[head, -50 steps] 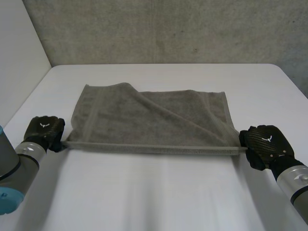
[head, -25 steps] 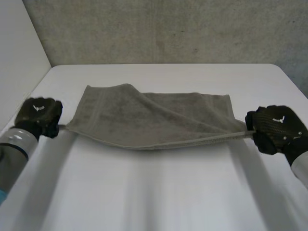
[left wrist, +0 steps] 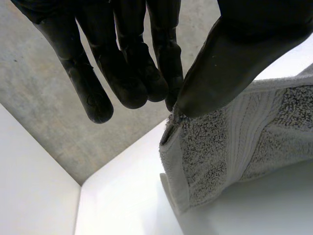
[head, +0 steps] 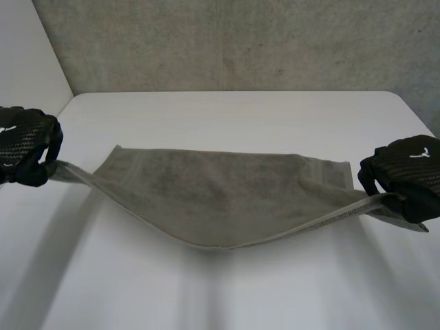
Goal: Fold the towel.
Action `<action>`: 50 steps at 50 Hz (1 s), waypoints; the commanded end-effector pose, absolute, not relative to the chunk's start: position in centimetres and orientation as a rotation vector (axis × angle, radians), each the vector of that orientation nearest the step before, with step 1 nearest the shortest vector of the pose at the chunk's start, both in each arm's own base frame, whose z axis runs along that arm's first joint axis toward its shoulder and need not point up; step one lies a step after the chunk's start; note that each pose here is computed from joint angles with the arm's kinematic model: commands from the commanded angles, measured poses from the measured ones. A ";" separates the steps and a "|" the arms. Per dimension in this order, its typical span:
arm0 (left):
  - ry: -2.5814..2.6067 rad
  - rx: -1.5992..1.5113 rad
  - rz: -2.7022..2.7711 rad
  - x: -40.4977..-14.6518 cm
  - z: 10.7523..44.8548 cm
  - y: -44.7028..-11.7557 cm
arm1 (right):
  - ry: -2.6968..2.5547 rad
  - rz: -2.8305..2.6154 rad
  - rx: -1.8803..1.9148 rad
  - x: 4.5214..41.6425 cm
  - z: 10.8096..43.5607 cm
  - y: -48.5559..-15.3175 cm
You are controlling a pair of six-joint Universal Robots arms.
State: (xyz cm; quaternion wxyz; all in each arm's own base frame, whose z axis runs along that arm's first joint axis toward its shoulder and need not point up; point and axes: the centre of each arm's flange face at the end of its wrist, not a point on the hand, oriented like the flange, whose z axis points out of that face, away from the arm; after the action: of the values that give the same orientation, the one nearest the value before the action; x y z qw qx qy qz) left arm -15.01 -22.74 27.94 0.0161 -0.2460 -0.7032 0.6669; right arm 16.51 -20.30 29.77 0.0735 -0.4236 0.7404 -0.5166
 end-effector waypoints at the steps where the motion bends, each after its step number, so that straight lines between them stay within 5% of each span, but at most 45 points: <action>1: -2.205 -0.746 2.051 -14.1 27.8 -23.6 | 2.187 -1.551 -1.272 16.2 30.9 -21.9; 8: -2.240 -0.727 2.000 -13.6 25.8 -27.1 | 2.208 -1.510 -1.249 15.7 27.2 -27.2; 24: -2.292 -0.738 1.840 -17.8 18.8 -38.8 | 2.266 -1.645 -1.223 21.3 21.4 -35.8; 50: -2.231 -0.673 2.018 -20.7 14.8 -45.6 | 2.242 -1.843 -1.243 26.4 15.7 -41.2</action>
State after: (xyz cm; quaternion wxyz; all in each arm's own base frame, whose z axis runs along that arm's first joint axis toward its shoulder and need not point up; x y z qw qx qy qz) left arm -20.50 -44.55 14.78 0.0312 -0.2346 -0.7386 0.6312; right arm 26.25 -40.58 16.35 0.0040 -0.3994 0.7106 -0.5792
